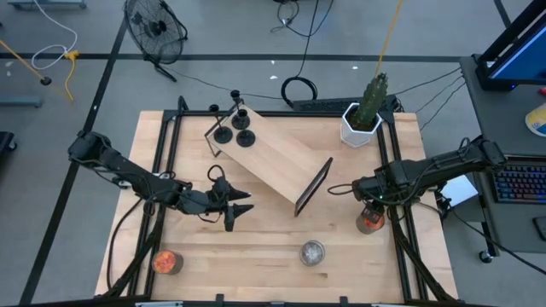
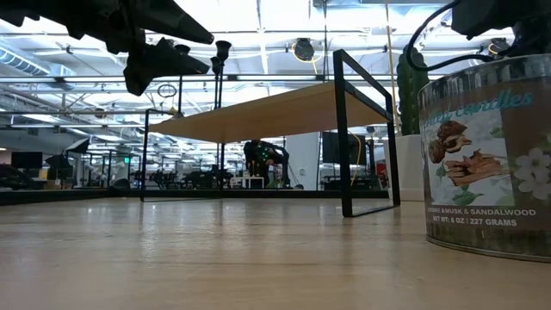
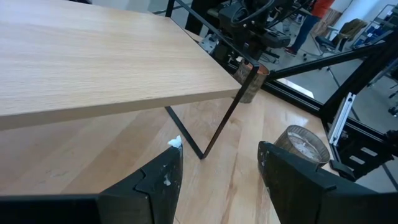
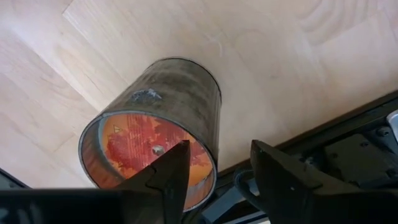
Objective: Pick & Place candle stick holders
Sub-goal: Put the right orange black candle tin on the shelf
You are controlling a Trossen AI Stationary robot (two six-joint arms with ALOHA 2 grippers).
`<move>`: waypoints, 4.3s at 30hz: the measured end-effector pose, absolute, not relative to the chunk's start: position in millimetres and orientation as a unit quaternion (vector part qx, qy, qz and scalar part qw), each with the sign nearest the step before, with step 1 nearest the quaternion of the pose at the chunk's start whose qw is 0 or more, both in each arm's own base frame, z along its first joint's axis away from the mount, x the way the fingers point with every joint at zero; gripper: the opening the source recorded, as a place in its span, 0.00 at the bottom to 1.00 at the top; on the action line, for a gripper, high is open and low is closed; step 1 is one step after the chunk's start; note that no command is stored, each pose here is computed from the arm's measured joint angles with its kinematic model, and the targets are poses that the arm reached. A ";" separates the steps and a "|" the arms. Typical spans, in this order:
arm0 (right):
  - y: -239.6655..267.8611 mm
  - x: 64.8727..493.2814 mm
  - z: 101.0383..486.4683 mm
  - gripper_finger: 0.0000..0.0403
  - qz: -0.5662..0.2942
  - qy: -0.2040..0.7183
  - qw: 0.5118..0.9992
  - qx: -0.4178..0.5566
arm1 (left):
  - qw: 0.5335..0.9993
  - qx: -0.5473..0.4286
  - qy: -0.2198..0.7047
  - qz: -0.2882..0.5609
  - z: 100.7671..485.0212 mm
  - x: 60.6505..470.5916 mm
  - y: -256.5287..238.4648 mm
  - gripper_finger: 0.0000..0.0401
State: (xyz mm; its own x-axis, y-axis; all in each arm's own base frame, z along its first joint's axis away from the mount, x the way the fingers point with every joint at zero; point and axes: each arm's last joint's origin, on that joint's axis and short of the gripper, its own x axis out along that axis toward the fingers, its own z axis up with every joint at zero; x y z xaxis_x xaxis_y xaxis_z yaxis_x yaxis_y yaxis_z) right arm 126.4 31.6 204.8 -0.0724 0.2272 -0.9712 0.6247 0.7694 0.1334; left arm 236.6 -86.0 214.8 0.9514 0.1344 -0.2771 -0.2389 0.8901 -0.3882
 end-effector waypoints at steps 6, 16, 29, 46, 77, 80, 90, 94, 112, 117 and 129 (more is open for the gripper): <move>31.7 126.3 204.3 0.39 -0.157 0.716 0.613 0.296 | 0.965 -0.212 0.122 0.097 214.8 236.6 -86.0 0.53; 31.5 125.5 204.2 0.49 -0.163 0.717 0.610 0.296 | 0.965 -0.212 0.122 0.097 214.8 236.6 -86.0 0.53; 32.3 130.0 202.7 0.55 -0.206 0.698 0.596 0.340 | 0.965 -0.213 0.122 0.097 214.8 236.6 -86.1 0.53; 35.0 129.1 179.4 0.43 -0.190 0.710 0.562 0.379 | 0.965 -0.213 0.122 0.096 214.9 236.5 -86.1 0.53; 34.9 129.5 219.1 0.00 -0.155 0.625 0.618 0.451 | 0.965 -0.212 0.122 0.097 214.8 236.5 -85.9 0.53; 36.3 136.6 241.7 0.00 -0.129 0.598 0.644 0.460 | 0.965 -0.212 0.122 0.098 214.8 236.5 -85.9 0.53; 38.7 161.4 330.7 0.00 -0.077 0.497 0.730 0.463 | 0.964 -0.206 0.132 0.101 212.7 235.8 -85.6 0.53; 39.1 174.6 364.4 0.00 -0.068 0.462 0.770 0.435 | 0.964 -0.205 0.135 0.101 212.2 235.7 -85.5 0.53; -14.6 237.2 433.8 0.00 -0.118 0.459 0.834 0.282 | 0.965 -0.201 0.133 0.105 212.3 235.7 -85.3 0.53; -37.9 256.1 434.3 0.00 -0.132 0.469 0.836 0.254 | 0.962 -0.206 0.111 0.137 214.4 236.3 -82.6 0.53; -79.6 294.2 390.6 0.00 -0.154 0.558 0.784 0.226 | 0.980 -0.140 0.103 -0.094 227.3 246.2 -78.5 0.53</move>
